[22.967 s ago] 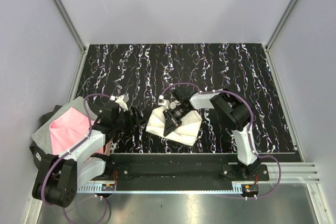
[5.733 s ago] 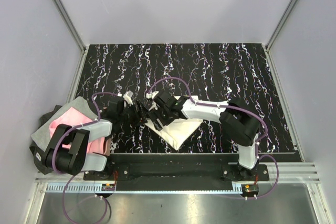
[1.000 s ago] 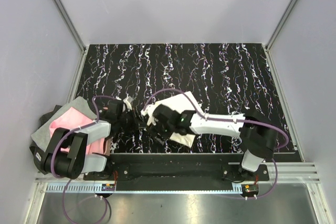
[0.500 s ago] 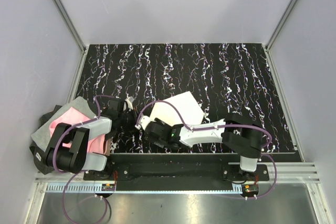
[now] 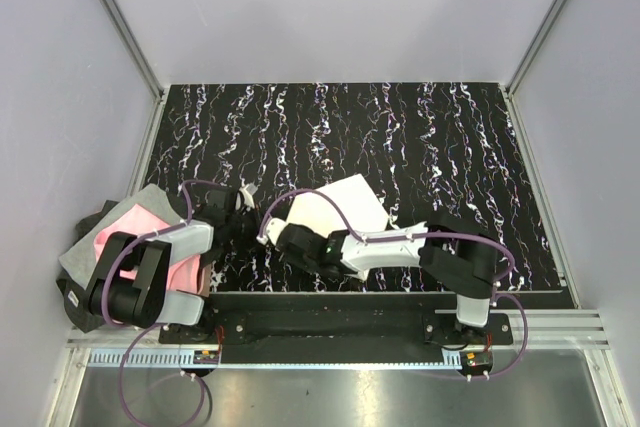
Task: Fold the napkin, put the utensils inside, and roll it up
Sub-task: Roll the napkin with the utensil
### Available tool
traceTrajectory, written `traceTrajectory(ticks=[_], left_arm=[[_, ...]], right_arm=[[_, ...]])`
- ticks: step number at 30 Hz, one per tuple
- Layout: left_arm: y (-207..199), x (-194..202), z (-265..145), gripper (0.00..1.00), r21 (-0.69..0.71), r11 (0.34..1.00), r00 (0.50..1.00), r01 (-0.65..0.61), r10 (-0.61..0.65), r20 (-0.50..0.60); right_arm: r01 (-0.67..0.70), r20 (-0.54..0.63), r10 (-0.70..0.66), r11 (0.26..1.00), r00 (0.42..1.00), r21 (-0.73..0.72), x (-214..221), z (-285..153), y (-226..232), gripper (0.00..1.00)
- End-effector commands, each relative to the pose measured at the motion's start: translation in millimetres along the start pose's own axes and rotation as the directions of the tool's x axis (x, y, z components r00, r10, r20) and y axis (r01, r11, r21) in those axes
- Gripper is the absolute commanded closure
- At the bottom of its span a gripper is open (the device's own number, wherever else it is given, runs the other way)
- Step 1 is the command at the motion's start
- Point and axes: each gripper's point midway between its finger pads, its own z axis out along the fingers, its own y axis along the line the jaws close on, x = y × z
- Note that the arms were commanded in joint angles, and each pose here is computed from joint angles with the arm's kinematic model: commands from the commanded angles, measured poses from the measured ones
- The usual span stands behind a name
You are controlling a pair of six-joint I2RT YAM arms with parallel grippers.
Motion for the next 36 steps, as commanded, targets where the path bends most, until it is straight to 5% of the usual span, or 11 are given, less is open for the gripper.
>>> traceTrajectory(ticks=[1, 2, 5, 8, 21, 29, 36], left_arm=[[-26, -22, -4, 0.86, 0.07, 0.995, 0.997, -0.072, 0.069, 0.044], [-26, -24, -5, 0.7, 0.066, 0.995, 0.996, -0.073, 0.069, 0.056], [-27, -37, -11, 0.48, 0.042, 0.996, 0.989, -0.081, 0.075, 0.127], [-27, -50, -24, 0.38, 0.008, 0.995, 0.969, -0.097, 0.093, 0.228], [-38, -32, -47, 0.31, 0.039, 0.938, 0.861, -0.343, 0.298, 0.411], [-49, -10, -43, 0.23, 0.123, 0.861, 0.795, -0.493, 0.388, 0.467], [-49, -7, -33, 0.22, 0.133, 0.834, 0.777, -0.536, 0.425, 0.464]], right_arm=[[-0.056, -0.19, 0.003, 0.96, 0.982, -0.273, 45, 2, 35, 1.0], [-0.082, -0.211, 0.015, 0.946, 0.977, -0.313, 44, -3, 39, 1.0], [-0.173, -0.248, 0.069, 0.888, 0.966, -0.426, 37, -14, 43, 1.0], [-0.258, -0.265, 0.134, 0.815, 0.955, -0.519, 24, -26, 42, 1.0], [-0.514, -0.403, 0.332, 0.401, 0.853, -0.758, -19, -48, 16, 1.0], [-0.576, -0.48, 0.351, 0.26, 0.804, -0.775, -14, -41, 6, 1.0], [-0.585, -0.495, 0.351, 0.224, 0.795, -0.78, -12, -35, 0, 1.0]])
